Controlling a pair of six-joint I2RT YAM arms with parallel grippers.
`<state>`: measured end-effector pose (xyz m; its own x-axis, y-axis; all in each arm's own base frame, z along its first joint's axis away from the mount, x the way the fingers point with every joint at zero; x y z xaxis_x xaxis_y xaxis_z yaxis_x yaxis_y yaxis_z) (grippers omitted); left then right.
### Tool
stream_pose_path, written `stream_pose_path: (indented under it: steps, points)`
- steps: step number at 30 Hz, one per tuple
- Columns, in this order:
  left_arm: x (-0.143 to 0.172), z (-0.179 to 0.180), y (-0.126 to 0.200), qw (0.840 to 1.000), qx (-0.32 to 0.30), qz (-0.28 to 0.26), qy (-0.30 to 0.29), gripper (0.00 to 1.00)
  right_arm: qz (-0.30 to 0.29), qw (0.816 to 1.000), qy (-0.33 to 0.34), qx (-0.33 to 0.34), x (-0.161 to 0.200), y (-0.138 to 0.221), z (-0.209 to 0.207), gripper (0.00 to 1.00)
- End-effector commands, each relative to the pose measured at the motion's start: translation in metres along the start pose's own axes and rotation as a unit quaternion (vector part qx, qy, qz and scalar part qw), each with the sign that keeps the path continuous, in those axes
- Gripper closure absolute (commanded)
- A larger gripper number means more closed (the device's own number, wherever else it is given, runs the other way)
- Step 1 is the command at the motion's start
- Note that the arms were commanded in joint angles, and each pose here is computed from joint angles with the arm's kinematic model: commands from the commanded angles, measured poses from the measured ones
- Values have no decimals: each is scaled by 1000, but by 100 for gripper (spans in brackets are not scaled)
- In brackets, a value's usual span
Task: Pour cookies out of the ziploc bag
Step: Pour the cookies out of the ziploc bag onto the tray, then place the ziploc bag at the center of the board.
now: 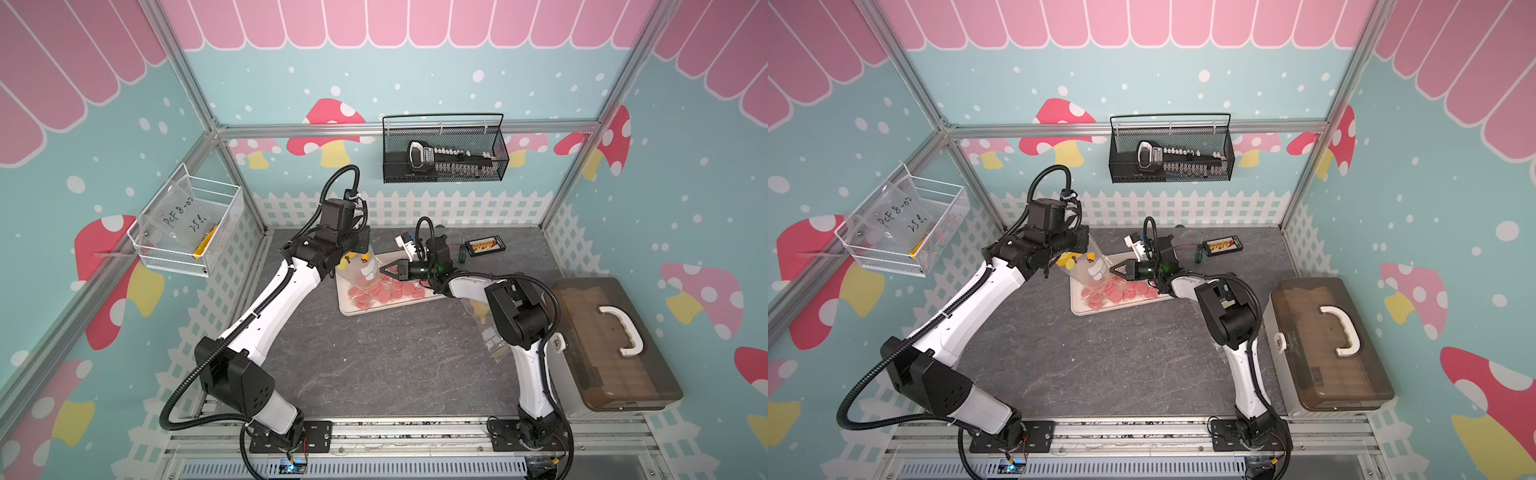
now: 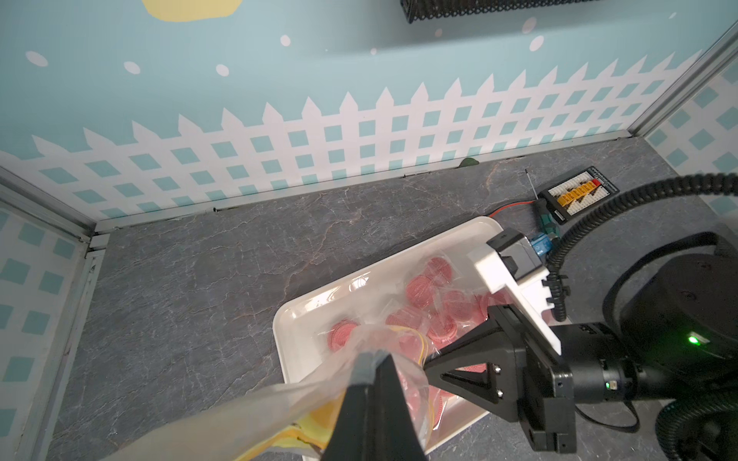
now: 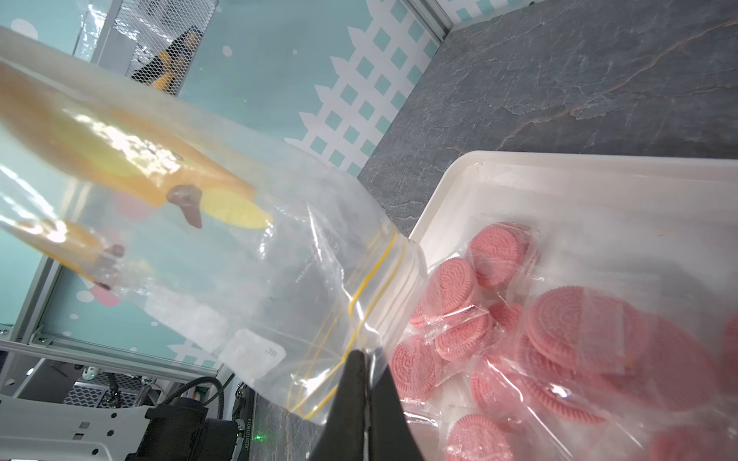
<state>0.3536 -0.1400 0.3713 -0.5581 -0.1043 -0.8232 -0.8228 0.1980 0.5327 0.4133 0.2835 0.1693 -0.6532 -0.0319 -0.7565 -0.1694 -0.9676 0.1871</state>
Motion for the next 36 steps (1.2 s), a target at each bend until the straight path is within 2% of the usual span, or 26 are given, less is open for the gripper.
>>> stream_pose_path:
  steps: [1,8,15,25,36]
  points:
    - [0,-1,17,1000,23,-10,12,100,-7,1000,15,13,-3,12,11,85]
    - [7,-2,35,996,72,-13,53,100,-16,999,21,33,-2,31,25,56]
    - [21,-8,66,990,116,-26,73,100,-29,998,33,55,-1,58,46,30]
    - [49,-11,86,983,154,-15,102,100,-40,991,51,118,-6,101,71,23]
    - [91,-13,101,974,189,-22,121,100,-46,973,51,220,-7,146,91,15]
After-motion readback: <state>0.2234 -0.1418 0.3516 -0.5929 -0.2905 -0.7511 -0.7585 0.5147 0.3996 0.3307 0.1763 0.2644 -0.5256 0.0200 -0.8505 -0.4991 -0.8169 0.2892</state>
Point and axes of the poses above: each gripper's point midway between its finger pads, its own y axis back along the fingers, its own z axis along the line the jaws close on, x = y × z, the point moved 10 cm from there along y, back along the fingers, and after that the axes turned 11 degrees about y, right-handed, at the moved point
